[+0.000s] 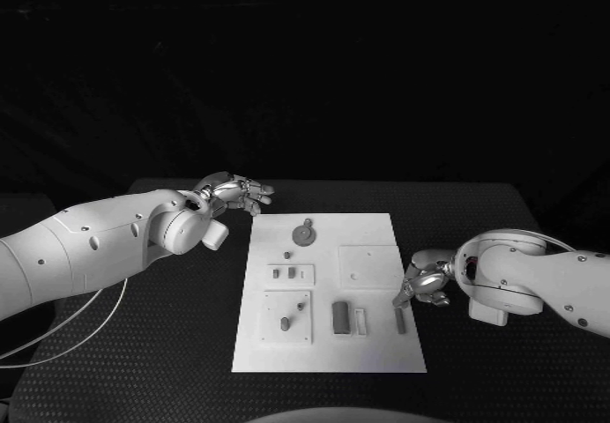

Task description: Assemble the parts on the task board

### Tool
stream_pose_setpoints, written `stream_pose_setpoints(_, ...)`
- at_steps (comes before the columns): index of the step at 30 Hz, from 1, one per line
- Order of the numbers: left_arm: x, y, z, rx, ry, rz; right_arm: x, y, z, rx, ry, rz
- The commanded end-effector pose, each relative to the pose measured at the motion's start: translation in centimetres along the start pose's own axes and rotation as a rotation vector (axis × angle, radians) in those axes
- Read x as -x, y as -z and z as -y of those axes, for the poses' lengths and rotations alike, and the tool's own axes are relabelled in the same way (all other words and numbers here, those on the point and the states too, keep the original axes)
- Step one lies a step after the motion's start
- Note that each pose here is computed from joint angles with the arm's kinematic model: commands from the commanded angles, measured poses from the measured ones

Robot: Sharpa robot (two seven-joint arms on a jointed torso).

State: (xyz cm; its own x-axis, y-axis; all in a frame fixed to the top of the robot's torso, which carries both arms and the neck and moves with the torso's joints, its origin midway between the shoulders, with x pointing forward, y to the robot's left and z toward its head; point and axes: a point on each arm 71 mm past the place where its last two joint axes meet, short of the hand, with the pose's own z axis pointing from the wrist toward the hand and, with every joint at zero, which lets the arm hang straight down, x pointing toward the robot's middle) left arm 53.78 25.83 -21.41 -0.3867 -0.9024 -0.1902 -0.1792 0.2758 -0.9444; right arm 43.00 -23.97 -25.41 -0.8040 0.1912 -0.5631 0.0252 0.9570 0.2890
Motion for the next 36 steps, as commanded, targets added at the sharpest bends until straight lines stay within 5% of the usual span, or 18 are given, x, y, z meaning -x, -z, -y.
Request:
stream_pose_setpoints(1, -0.26, -0.06, 0.15, -0.01, 0.001, -0.018, -0.7, 0.1, 0.7, -0.07, 0.097, -0.029)
stream_pose_setpoints(8, -0.29, -0.04, 0.13, -0.008, 0.001, -0.021, -2.0, -0.3, 1.3, -0.097, 0.12, -0.052)
stream_pose_setpoints(17, -0.36, -0.04, 0.13, -0.008, 0.001, -0.025, -2.6, -1.5, 1.1, -0.112, 0.155, 0.009)
stream_pose_setpoints(29, -0.26, 0.04, 0.07, -0.005, 0.002, -0.025, -3.6, -2.5, 0.9, -0.113, 0.151, -0.001)
stream_pose_setpoints(36, -0.25, 0.07, 0.06, -0.005, 0.002, -0.026, -3.5, -2.9, 0.1, -0.109, 0.216, 0.042)
